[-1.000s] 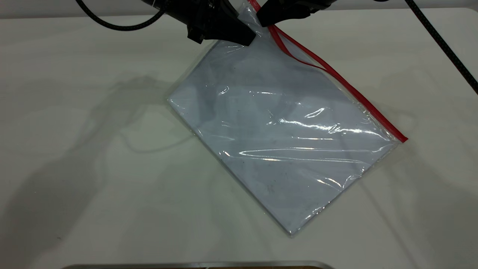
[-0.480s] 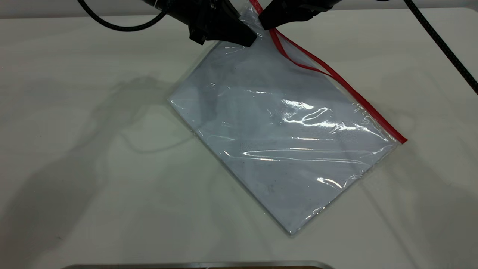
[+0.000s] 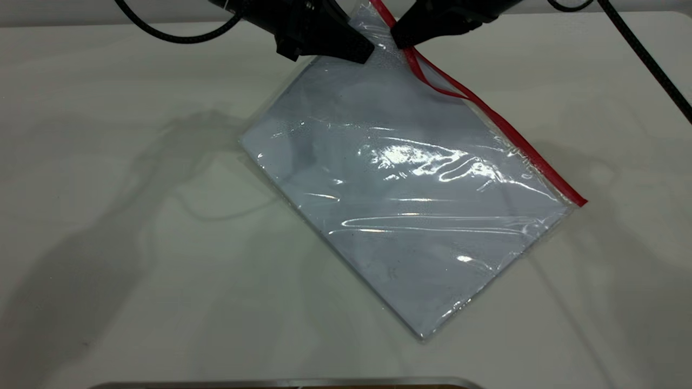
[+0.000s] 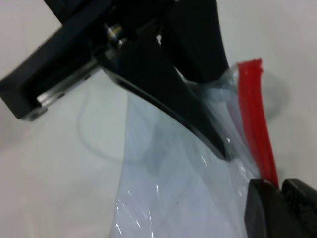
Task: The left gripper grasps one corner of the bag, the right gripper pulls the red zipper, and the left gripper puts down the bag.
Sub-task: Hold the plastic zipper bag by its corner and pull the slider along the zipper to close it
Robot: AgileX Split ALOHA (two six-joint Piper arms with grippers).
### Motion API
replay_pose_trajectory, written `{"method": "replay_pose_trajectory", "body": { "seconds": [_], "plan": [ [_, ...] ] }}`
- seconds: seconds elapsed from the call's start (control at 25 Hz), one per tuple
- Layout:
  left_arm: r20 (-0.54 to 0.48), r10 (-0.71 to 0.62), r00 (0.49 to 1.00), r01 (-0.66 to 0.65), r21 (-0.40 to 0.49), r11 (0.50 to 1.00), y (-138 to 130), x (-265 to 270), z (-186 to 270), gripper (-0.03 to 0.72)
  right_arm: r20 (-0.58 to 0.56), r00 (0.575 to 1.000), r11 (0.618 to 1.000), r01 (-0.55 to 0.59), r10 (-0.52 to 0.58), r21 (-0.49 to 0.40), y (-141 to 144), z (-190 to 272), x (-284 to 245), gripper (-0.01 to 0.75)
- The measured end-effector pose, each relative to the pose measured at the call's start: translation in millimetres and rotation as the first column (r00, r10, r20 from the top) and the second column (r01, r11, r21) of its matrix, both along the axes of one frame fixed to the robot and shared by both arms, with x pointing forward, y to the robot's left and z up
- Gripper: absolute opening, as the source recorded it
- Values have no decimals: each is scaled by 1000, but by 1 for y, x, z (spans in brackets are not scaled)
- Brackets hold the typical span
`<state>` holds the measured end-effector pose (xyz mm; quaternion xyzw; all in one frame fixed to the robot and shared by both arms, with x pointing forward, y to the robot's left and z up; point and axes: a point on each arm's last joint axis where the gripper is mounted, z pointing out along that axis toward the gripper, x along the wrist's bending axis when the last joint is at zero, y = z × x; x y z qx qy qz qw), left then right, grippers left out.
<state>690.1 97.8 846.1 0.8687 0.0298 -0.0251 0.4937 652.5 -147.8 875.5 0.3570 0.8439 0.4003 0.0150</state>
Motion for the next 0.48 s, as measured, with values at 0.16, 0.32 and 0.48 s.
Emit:
{"method": "replay_pose_trajectory", "body": {
  "seconds": [0.16, 0.32, 0.48],
  "plan": [
    [-2, 4, 1000, -4, 3, 1000, 0, 0, -1, 52, -27, 1000, 1000, 5, -5, -4, -4, -7, 1, 44],
    [-19, 21, 1000, -20, 8, 1000, 0, 1, -3, 52, -44, 999, 1000, 5, -6, -8, -7, -12, 1, 44],
    [-21, 24, 999, -24, 11, 1000, 0, 1, -4, 52, -55, 998, 1000, 6, -7, -12, -10, -17, 2, 44]
  ]
}}
